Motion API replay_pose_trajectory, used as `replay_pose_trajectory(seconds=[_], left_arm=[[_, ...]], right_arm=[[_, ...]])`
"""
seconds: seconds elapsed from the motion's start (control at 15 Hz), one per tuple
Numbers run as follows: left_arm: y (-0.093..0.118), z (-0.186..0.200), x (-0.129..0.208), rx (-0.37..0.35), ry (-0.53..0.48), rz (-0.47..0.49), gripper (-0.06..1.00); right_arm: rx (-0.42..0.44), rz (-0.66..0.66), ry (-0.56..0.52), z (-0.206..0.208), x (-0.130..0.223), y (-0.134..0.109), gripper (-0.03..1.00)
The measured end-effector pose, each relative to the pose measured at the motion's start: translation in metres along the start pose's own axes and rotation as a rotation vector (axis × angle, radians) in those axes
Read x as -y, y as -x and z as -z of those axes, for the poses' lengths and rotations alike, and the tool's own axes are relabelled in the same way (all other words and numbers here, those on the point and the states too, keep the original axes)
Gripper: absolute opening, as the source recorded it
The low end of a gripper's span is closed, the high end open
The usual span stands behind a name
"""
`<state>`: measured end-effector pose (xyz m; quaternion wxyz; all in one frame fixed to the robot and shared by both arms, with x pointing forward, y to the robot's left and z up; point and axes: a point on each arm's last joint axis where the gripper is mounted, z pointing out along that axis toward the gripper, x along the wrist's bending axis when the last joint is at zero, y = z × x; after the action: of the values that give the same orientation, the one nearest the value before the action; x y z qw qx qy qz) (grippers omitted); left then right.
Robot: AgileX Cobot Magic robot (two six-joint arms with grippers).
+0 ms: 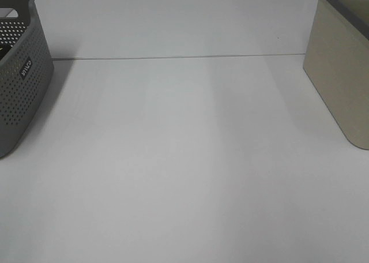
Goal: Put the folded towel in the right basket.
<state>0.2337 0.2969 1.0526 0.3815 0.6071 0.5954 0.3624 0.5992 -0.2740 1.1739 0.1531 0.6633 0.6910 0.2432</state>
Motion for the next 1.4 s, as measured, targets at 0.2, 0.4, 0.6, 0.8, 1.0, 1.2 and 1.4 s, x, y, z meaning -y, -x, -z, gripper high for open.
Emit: replay_pose_trajectory(seconds=[0.2, 0.4, 0.6, 0.8, 1.0, 1.2, 1.4], left_arm=[[0.0, 0.0, 0.0, 0.0, 0.0, 0.0, 0.97], [0.0, 0.0, 0.0, 0.0, 0.0, 0.0, 0.97], [0.0, 0.0, 0.0, 0.0, 0.0, 0.0, 0.97], [0.0, 0.0, 0.0, 0.0, 0.0, 0.0, 0.97], [0.0, 0.0, 0.0, 0.0, 0.0, 0.0, 0.97], [0.0, 0.0, 0.0, 0.0, 0.0, 0.0, 0.97], [0.0, 0.0, 0.0, 0.0, 0.0, 0.0, 0.97]], right_arm=[[0.0, -0.005, -0.038, 0.027, 0.046, -0.002, 0.64], [0.004, -0.006, -0.085, 0.05, 0.115, -0.002, 0.64], [0.005, -0.012, -0.148, 0.053, 0.181, 0.0, 0.64], [0.006, -0.015, -0.174, 0.052, 0.25, 0.002, 0.65], [0.006, -0.011, -0.138, 0.053, 0.296, 0.004, 0.65], [0.026, 0.022, 0.064, 0.074, 0.338, 0.005, 0.65], [0.087, 0.054, 0.255, 0.089, 0.351, 0.01, 0.65]])
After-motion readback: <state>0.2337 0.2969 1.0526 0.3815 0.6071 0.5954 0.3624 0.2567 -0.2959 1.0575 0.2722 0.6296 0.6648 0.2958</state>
